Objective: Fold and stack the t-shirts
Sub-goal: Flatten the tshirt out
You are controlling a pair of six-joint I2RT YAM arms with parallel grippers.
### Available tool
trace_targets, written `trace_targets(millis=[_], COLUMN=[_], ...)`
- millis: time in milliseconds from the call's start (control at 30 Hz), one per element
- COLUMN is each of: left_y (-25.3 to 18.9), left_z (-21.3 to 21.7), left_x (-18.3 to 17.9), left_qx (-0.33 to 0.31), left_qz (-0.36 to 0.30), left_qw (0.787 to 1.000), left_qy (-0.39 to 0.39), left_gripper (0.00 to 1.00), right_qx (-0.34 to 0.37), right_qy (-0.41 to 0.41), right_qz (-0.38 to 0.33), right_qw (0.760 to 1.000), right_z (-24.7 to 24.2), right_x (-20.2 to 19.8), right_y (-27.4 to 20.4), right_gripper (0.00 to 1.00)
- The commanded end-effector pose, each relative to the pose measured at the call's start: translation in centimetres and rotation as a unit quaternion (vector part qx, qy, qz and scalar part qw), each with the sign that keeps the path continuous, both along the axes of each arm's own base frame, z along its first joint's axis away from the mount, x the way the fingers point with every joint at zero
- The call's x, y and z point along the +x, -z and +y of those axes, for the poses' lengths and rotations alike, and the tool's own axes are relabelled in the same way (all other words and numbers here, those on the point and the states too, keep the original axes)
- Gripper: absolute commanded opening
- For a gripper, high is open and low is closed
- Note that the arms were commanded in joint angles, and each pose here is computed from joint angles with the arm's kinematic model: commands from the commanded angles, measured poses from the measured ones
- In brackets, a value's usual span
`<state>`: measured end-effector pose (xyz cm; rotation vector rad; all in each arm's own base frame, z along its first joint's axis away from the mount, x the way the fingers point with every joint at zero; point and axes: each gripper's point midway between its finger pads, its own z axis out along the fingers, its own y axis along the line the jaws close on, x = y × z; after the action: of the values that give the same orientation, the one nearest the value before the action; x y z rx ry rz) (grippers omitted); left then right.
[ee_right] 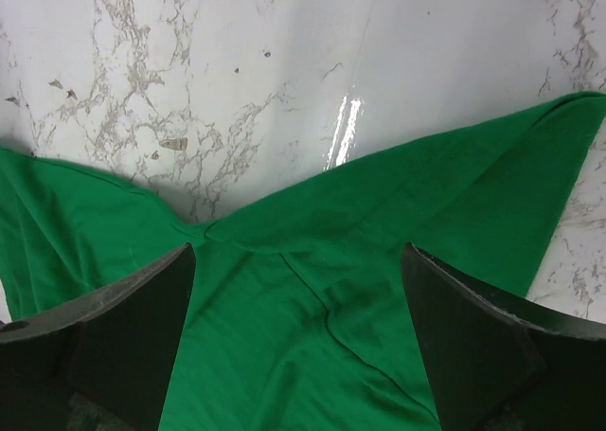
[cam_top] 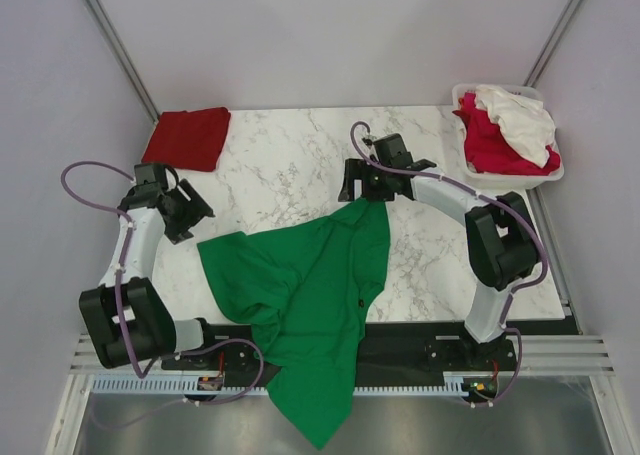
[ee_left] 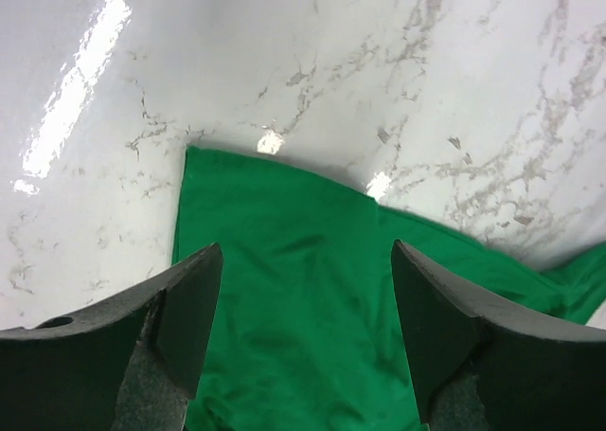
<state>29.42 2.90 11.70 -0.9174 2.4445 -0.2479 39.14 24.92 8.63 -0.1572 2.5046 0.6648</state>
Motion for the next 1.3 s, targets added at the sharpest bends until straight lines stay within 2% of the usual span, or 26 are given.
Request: trace_targets(millis=[0, 200, 400, 567, 733, 833, 967, 1067, 1100, 1133, 1267], left_y=[1.9, 4.9, 7.8, 8.9, 10.7, 11.1, 10.8, 9.8, 9.4, 8.7, 6.3], left_z=[1.7, 3.1, 3.1, 3.5, 3.0, 3.0, 3.6, 4.0, 3.9, 3.9, 3.4], left_x=[1.2, 1.4, -0.4, -0.4, -0.2, 0.0, 0.9, 2.3, 2.7, 3.4, 3.9], left_qx=[0.024, 0.037, 0.037, 0.052, 0.044, 0.055, 0.067, 0.071, 0.072, 0.068, 0.062], left_qz=[0.01, 0.062, 0.105, 0.125, 0.143, 0.141, 0.133, 0.113, 0.106, 0.094, 0.056], left_qw=[1.0, 0.997, 0.992, 0.989, 0.986, 0.985, 0.985, 0.987, 0.988, 0.991, 0.995], left_qy=[-0.013, -0.033, -0.052, -0.064, -0.074, -0.08, -0.088, -0.084, -0.08, -0.073, -0.061], left_gripper=[0.76, 0.75, 0.73, 0.72, 0.67, 0.6, 0.46, 0.29, 0.12, 0.05, 0.02], right_qx=[0.036, 0.033, 0.028, 0.042, 0.039, 0.041, 0.041, 0.039, 0.039, 0.04, 0.039], right_qy=[-0.007, -0.008, 0.001, 0.011, 0.029, 0.037, 0.036, 0.039, 0.041, 0.044, 0.061], right_qz=[-0.05, -0.052, -0.039, -0.034, -0.03, -0.028, -0.022, -0.019, -0.02, -0.018, -0.013], right_qw=[0.998, 0.998, 0.999, 0.999, 0.998, 0.998, 0.998, 0.998, 0.998, 0.998, 0.997], right_z=[0.5, -0.7, -2.7, -3.8, -5.6, -6.2, -6.3, -6.5, -6.6, -6.7, -7.1], right_x=[0.7, -0.1, -0.5, -0.3, 0.1, 0.0, -0.2, -0.1, 0.0, 0.1, 1.2], right_y=[-3.2, -2.8, -1.5, -1.0, -0.4, 0.0, 0.6, 1.1, 1.1, 1.2, 1.5], right_gripper=[0.98, 0.98, 0.98, 0.98, 0.98, 0.98, 0.98, 0.98, 0.98, 0.98, 0.95])
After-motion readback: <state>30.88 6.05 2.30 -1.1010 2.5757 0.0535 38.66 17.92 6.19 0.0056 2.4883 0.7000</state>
